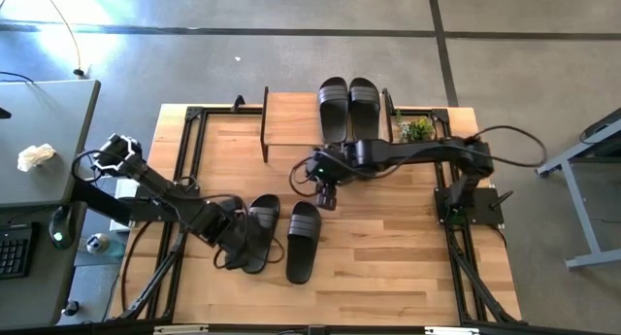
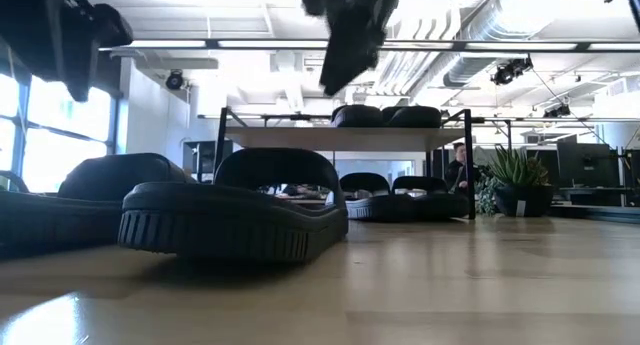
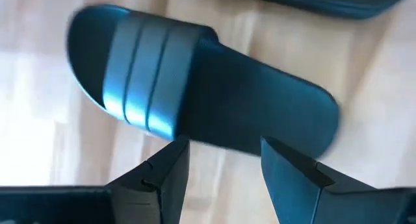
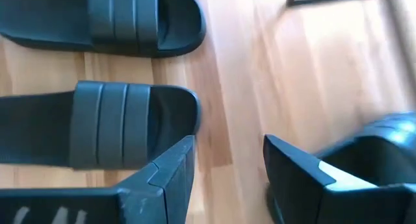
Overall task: Pick and place slides into the shelf
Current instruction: Put the black slipper under the shelf
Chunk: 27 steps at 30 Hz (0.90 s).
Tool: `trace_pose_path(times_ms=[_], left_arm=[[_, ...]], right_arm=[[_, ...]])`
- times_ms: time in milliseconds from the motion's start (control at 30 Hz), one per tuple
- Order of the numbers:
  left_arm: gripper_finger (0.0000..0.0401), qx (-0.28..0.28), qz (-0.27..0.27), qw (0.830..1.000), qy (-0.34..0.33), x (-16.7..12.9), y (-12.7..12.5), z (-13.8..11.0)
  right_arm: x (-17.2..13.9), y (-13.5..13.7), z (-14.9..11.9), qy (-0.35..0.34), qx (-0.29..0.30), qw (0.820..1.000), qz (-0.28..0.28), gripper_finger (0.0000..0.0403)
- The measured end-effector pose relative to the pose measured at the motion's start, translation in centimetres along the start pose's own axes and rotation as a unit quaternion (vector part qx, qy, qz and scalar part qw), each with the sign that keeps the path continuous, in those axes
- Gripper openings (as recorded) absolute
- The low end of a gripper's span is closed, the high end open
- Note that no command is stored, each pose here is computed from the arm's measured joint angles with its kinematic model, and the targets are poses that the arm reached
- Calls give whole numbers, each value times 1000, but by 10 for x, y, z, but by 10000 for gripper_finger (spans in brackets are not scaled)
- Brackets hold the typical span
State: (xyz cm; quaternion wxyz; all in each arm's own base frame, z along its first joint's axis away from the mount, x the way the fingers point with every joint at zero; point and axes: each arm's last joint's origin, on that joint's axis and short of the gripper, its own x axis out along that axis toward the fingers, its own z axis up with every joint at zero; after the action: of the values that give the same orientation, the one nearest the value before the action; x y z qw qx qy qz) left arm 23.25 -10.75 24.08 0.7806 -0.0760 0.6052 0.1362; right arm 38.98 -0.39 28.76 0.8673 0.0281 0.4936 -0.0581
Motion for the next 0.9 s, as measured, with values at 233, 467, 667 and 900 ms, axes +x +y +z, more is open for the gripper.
trace_pose_path(times_ms=[233,467,667,900], left_arm=[[175,30,86,995,-35,22,-10,-12],[175,54,141,988,7,53,-19,-13],[175,64,190,980,3,74,-25,-11],[167,51,222,973,-31,80,-25,-9]], right_arm=[[-54,28,-10,-40,-68,996,-47,171],[-86,56,-26,-53,-81,992,-87,171],[-95,76,-36,-64,-85,987,-117,171],[-99,96,-44,-80,-70,987,-125,171]])
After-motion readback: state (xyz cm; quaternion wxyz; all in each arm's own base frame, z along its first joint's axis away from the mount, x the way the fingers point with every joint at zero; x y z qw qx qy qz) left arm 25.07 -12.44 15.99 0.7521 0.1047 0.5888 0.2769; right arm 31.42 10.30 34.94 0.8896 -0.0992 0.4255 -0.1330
